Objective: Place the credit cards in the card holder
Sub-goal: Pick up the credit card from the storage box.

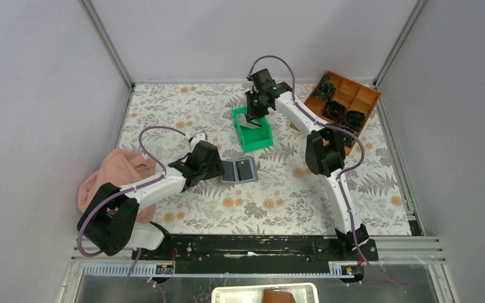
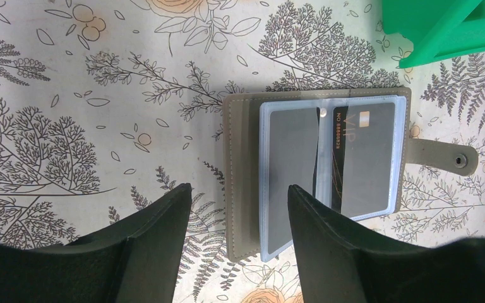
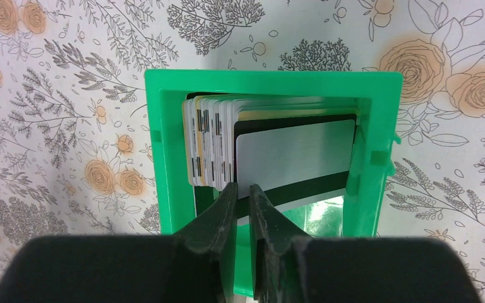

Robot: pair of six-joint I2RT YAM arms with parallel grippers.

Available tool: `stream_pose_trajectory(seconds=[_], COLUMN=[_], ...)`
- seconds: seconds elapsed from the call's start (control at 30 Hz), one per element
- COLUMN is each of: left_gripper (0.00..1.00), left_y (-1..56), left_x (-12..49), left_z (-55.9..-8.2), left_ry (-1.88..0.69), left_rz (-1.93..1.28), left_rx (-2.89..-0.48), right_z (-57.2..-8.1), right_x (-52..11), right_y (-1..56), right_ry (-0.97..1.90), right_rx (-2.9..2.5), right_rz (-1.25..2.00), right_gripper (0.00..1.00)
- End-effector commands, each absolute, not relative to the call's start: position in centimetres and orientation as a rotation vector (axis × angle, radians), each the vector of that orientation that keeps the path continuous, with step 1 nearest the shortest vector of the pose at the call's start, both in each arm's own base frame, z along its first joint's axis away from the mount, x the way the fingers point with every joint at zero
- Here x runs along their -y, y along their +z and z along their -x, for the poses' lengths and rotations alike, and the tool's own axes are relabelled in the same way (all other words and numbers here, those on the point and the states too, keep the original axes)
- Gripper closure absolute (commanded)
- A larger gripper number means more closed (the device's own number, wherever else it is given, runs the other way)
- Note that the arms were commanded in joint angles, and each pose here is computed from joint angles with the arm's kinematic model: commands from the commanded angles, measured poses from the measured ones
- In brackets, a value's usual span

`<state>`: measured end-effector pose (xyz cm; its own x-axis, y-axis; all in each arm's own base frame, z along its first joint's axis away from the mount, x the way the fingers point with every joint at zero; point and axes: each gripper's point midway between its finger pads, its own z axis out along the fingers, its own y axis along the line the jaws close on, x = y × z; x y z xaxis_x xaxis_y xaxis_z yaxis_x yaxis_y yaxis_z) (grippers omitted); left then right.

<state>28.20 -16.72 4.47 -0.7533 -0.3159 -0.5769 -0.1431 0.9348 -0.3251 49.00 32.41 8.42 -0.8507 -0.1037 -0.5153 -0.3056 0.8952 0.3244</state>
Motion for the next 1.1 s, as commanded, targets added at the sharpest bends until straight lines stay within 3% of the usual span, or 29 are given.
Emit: stream_pose_trajectory(seconds=[0.0,0.87,1.07], left_gripper=[0.35,0.35,0.33], left_y=[4.7,4.9,5.4], left_x=[16.9,17.4,16.7], left_z=[-28.8,-29.7,-29.6], left_ry=[-0.371,-0.374,-0.352], left_rz=[0.315,0.296,0.305], left_rx=[-2.396,-2.396,-2.373], right_z=[-49.4,-50.5,-50.7], right_x=[-31.7,-27.2,-27.1], right_y=[11.8,10.5,9.8], right_ry=[0.472,0.162,0.139], right_rx=[-2.495,-2.487,-2.485], right_rz=[0.337,0.388,0.398], right_gripper=[0.85,0.92,1.00])
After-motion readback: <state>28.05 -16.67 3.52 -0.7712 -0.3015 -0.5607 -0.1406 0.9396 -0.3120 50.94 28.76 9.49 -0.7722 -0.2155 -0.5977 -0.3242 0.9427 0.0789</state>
